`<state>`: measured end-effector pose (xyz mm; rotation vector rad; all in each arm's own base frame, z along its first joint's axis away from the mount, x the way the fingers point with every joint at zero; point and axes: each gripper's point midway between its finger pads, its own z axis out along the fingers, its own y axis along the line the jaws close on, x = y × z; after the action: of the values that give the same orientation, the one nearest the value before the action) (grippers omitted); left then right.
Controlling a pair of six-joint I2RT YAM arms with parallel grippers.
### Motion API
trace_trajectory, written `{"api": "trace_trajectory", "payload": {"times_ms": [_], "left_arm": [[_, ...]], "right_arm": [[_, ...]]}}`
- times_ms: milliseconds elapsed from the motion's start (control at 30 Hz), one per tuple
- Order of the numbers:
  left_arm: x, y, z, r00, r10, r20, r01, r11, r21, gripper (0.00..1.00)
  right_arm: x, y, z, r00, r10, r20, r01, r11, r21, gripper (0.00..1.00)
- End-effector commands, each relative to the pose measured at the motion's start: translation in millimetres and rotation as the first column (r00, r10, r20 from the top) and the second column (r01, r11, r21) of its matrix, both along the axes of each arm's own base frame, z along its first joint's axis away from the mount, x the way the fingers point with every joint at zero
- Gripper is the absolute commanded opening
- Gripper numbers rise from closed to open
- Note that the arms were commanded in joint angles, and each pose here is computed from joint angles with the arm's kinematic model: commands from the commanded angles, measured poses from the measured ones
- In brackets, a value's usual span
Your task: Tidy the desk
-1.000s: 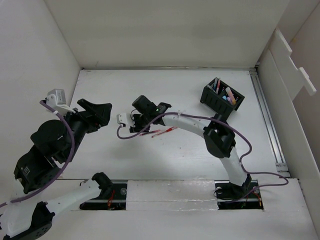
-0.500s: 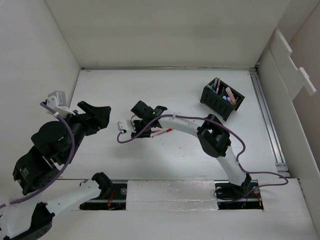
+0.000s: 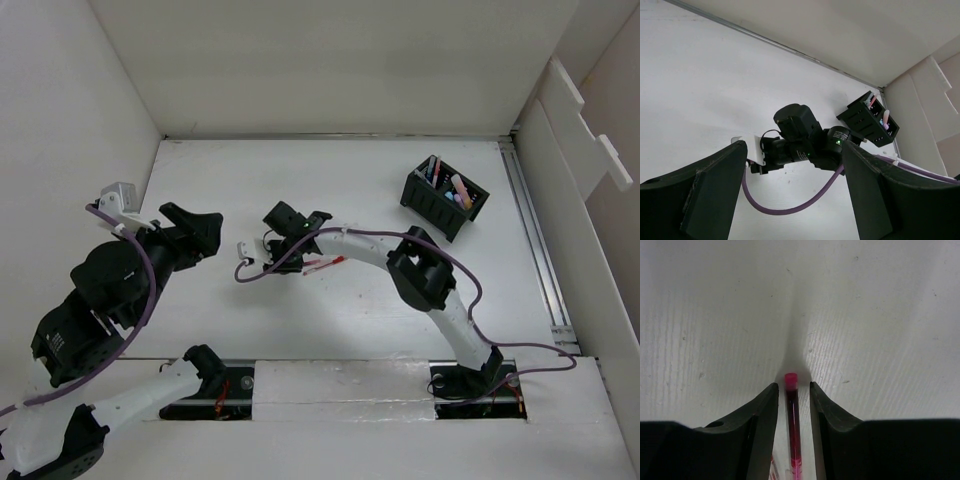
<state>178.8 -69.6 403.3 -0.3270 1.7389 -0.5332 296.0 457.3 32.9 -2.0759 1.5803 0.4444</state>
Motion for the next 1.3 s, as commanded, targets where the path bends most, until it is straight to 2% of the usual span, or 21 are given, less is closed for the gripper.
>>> {"api": "trace_trajectory", "payload": {"times_ms": [0,33,167,400,467,500,567,700,733,800,833,900,933,967,1000,1067,1100,1133,1200,1267], "left_arm": [[4,5,8,0.999,0.033,0.038,-0.032,0.999,-0.010,0.72],[5,4,10,0.998,0.034,0.046,-0.033,0.999,-0.015,0.72],[8,2,12,0.998,0.035,0.053,-0.035,0.999,-0.007,0.72],[16,-2,10,0.998,0.045,0.053,-0.046,0.999,0.018,0.72],[19,-4,7,0.998,0.047,0.049,-0.048,0.998,0.031,0.72],[22,-7,6,0.998,0.045,0.047,-0.046,0.998,0.037,0.72],[23,-8,5,0.998,0.042,0.044,-0.044,0.998,0.043,0.72],[26,-11,9,0.997,0.042,0.061,-0.045,0.998,0.039,0.72],[27,-12,8,0.997,0.040,0.059,-0.043,0.998,0.044,0.72],[29,-15,9,0.998,0.035,0.060,-0.038,0.998,0.047,0.72],[31,-17,8,0.998,0.033,0.056,-0.036,0.998,0.052,0.72],[32,-20,8,0.998,0.022,0.058,-0.025,0.998,0.050,0.72],[33,-21,8,0.998,0.021,0.059,-0.024,0.998,0.051,0.72],[33,-24,7,0.998,0.011,0.057,-0.014,0.998,0.053,0.72],[34,-25,7,0.998,0.009,0.060,-0.013,0.999,0.053,0.72],[34,-26,7,0.998,0.004,0.059,-0.008,0.998,0.056,0.72],[35,-26,6,0.998,0.006,0.058,-0.009,0.998,0.058,0.72],[36,-27,6,0.998,0.003,0.058,-0.007,0.998,0.063,0.72],[37,-29,6,0.998,-0.001,0.056,-0.003,0.998,0.069,0.72],[38,-31,6,0.998,-0.004,0.055,0.000,0.997,0.073,0.72]], "right_arm": [[9,3,5,1.000,-0.001,0.004,0.001,1.000,0.031,0.36],[13,1,5,1.000,-0.007,0.000,0.007,0.999,0.035,0.36],[15,-1,5,1.000,-0.004,-0.007,0.004,0.999,0.041,0.20],[35,-5,23,0.999,-0.019,0.042,0.015,0.997,0.076,0.00],[44,-2,38,0.997,-0.033,0.073,0.025,0.993,0.117,0.00],[54,3,70,0.992,-0.049,0.113,0.027,0.982,0.185,0.00],[61,1,83,0.990,-0.064,0.126,0.036,0.977,0.212,0.00],[84,-3,155,0.973,-0.128,0.194,0.054,0.936,0.348,0.00],[89,-6,187,0.962,-0.160,0.222,0.058,0.912,0.406,0.00],[106,-25,215,0.948,-0.218,0.230,0.090,0.881,0.465,0.00],[112,-35,250,0.933,-0.265,0.243,0.098,0.838,0.536,0.00],[134,-71,272,0.911,-0.344,0.226,0.149,0.788,0.597,0.00],[137,-86,313,0.889,-0.393,0.236,0.133,0.715,0.686,0.00],[142,-102,305,0.886,-0.418,0.201,0.167,0.692,0.702,0.00],[161,-134,330,0.855,-0.471,0.216,0.152,0.626,0.765,0.00],[162,-172,368,0.826,-0.535,0.177,0.149,0.510,0.847,0.00],[168,-188,355,0.822,-0.550,0.146,0.178,0.491,0.853,0.00],[180,-221,371,0.787,-0.603,0.128,0.183,0.427,0.885,0.00],[184,-252,384,0.752,-0.647,0.124,0.176,0.379,0.909,0.00],[194,-291,372,0.705,-0.706,0.071,0.237,0.329,0.914,0.00]]}}
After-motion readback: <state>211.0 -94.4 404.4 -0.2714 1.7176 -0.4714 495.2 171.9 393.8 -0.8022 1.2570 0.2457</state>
